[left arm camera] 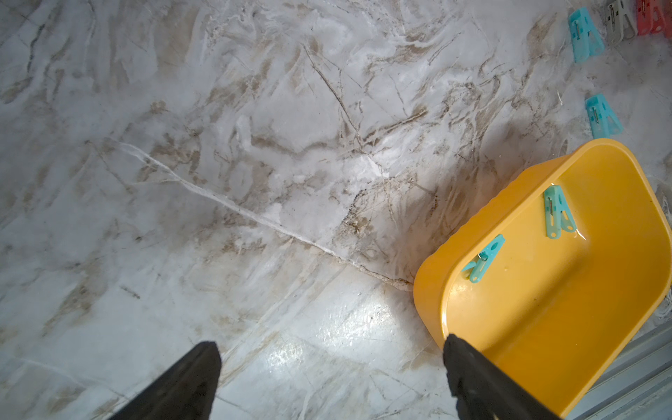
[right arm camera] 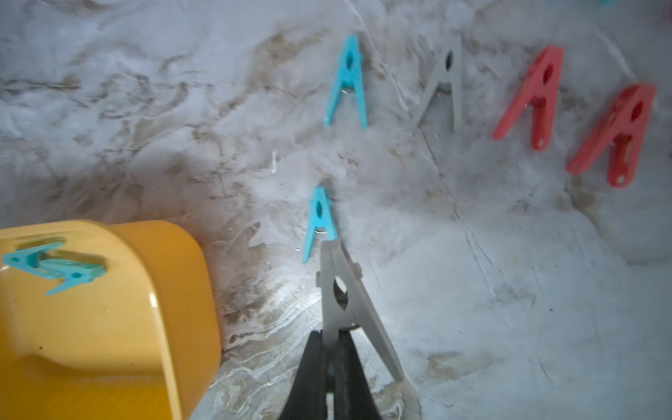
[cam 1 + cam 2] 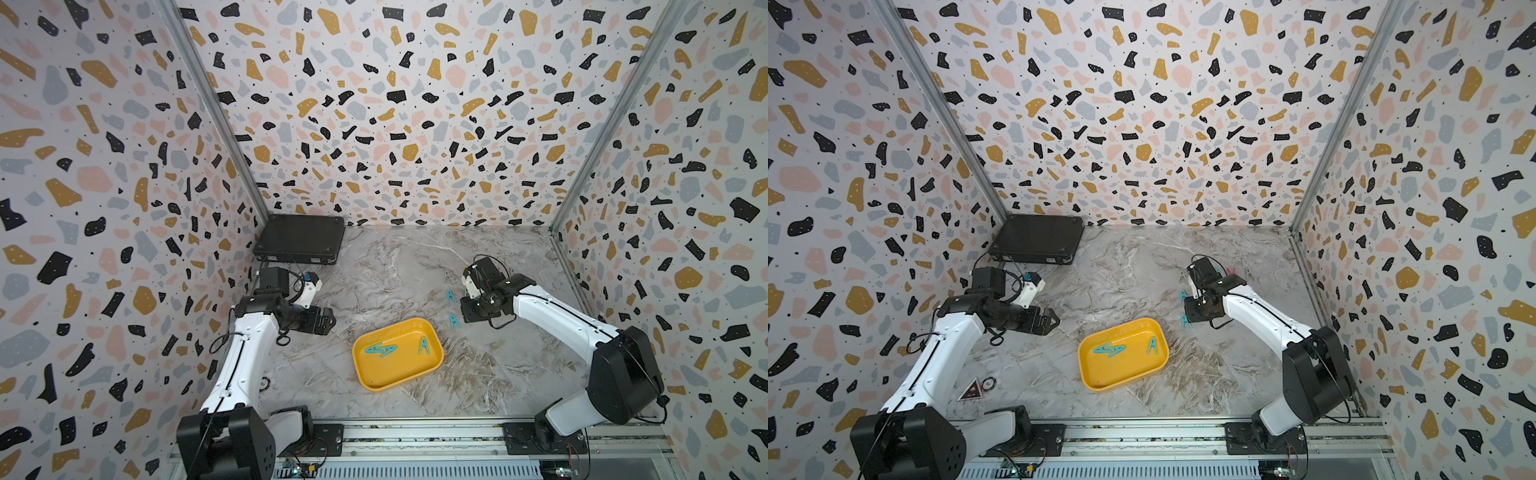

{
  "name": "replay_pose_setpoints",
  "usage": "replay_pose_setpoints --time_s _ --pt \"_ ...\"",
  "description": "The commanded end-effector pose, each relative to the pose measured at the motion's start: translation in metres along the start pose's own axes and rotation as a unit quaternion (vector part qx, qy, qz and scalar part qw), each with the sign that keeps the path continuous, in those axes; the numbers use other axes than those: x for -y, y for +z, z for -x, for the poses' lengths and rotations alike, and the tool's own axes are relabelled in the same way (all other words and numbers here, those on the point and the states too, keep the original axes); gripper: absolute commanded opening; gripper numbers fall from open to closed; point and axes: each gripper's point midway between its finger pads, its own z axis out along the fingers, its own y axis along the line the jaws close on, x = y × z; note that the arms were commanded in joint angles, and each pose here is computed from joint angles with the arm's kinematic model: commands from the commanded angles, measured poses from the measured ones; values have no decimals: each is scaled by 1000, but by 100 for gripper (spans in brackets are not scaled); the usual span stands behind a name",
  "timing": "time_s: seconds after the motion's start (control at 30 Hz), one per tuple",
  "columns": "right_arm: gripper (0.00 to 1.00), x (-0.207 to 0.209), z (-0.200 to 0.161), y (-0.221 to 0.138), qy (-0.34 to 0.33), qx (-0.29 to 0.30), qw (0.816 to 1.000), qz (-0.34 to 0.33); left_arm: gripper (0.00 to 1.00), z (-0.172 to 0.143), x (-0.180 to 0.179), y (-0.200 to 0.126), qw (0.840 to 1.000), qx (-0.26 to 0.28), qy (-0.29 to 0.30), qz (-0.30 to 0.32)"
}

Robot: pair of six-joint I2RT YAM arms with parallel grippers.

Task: Take the clothespins out of the storage box
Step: Place the clothespin at the center of the board.

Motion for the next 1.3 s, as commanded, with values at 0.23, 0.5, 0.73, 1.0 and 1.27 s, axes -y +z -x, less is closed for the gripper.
replay_pose_setpoints --time_s 0.23,0.5,0.73,1.0,1.27 --pt "0 23 -10 42 95 -35 995 9 100 -3 2 3 1000 -3 -2 -11" --pt "0 31 -1 60 113 -35 993 -12 100 -2 2 2 1000 0 -1 -10" --pt "0 34 5 71 124 -34 992 -18 100 -2 2 2 1000 0 0 -12" --pt "6 36 8 76 134 -34 990 -25 100 -2 2 2 1000 1 1 -11" --pt "21 33 7 63 140 -23 990 -14 100 -2 2 2 1000 2 1 -11"
